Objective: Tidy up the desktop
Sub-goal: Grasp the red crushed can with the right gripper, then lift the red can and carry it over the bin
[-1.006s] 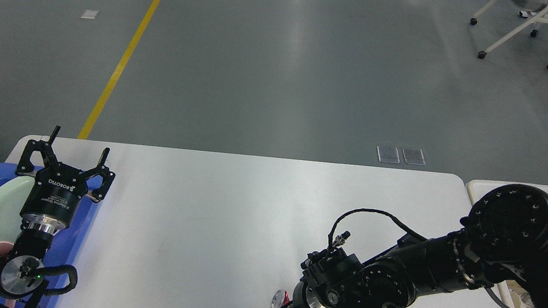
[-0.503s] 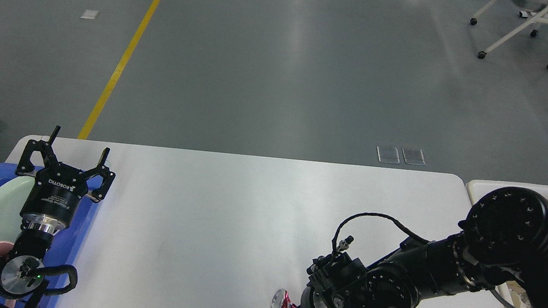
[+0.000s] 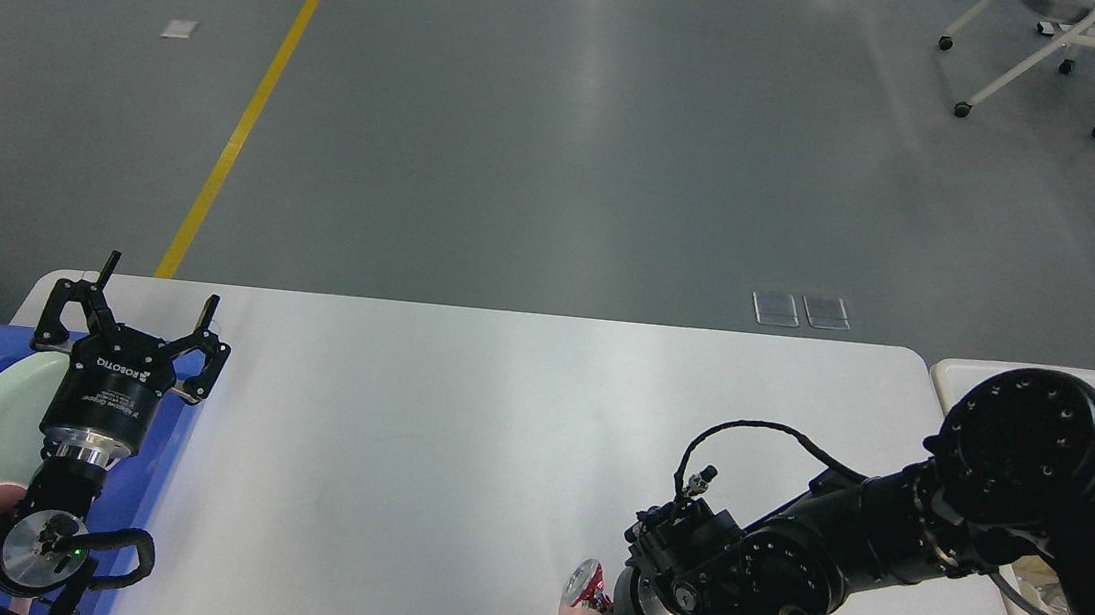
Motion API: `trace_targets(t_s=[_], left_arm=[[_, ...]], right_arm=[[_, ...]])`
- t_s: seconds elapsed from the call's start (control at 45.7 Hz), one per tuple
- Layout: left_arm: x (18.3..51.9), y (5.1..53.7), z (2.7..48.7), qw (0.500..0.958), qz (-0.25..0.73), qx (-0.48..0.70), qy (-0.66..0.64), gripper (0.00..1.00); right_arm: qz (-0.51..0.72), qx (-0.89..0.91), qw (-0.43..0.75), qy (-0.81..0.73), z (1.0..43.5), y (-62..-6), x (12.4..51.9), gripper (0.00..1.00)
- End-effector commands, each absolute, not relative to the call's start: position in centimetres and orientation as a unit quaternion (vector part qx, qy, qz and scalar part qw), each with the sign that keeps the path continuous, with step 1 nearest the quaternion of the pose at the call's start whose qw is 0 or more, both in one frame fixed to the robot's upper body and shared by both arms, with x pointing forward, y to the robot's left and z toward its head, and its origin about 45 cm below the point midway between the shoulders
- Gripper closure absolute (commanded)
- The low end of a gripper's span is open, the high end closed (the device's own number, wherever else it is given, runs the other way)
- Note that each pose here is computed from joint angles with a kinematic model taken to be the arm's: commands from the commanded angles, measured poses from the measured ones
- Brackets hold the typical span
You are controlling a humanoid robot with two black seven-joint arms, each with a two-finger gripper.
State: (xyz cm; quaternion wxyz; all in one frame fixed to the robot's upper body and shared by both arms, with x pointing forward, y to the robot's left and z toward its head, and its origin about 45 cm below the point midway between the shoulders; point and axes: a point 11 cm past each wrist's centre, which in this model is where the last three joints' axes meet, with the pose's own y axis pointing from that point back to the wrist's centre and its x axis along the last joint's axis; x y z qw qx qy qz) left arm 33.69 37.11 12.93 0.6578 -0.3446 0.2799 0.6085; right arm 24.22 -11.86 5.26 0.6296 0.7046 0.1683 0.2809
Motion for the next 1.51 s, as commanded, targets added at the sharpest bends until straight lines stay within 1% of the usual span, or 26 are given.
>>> trace_targets(t_s=[0.0,0.109,0.197,0.372,0.503,0.591,0.722,0.831,1.094,1.488], left_arm=[[33.7,37.1,12.9,0.658,0.608,-0.345,0.280,0.04],[33.7,37.1,12.9,0.658,0.608,-0.344,0.280,0.04],[33.7,37.1,12.9,0.658,0.608,-0.345,0.280,0.04],[33.7,37.1,12.9,0.658,0.608,-0.345,0.280,0.04],[33.7,37.1,12.9,0.658,0.608,-0.345,0.280,0.04],[33.7,37.1,12.9,0.658,0.608,-0.345,0.280,0.04],[33.7,37.1,12.9,0.657,0.609,-0.344,0.280,0.04],[33.7,37.1,12.9,0.658,0.608,-0.345,0.280,0.04],[33.7,37.1,12.9,0.658,0.608,-0.345,0.280,0.04],[33.7,37.1,12.9,0.658,0.608,-0.345,0.280,0.04]], right_arm=[[0.270,0.706,0.636,0.156,6.0,-12.0,25.0,1.00],[0.223,0.712,0.659,0.101,8.4,-13.4,28.0,1.00],[0.185,0.697,0.686,0.100,10.3,-15.2,29.4,1.00],[0.095,0.685,0.718,0.081,16.7,-19.9,32.7,1.00],[0.068,0.686,0.719,0.089,22.4,-21.6,33.6,1.00],[0.065,0.675,0.727,0.103,25.3,-22.4,33.1,1.00],[0.034,0.689,0.721,0.072,28.9,-23.4,31.6,1.00],[0.014,0.688,0.724,0.053,29.4,-24.0,30.7,1.00],[0.004,0.682,0.731,0.033,29.1,-25.1,30.9,1.00],[0.002,0.682,0.731,0.027,29.1,-25.2,30.9,1.00]])
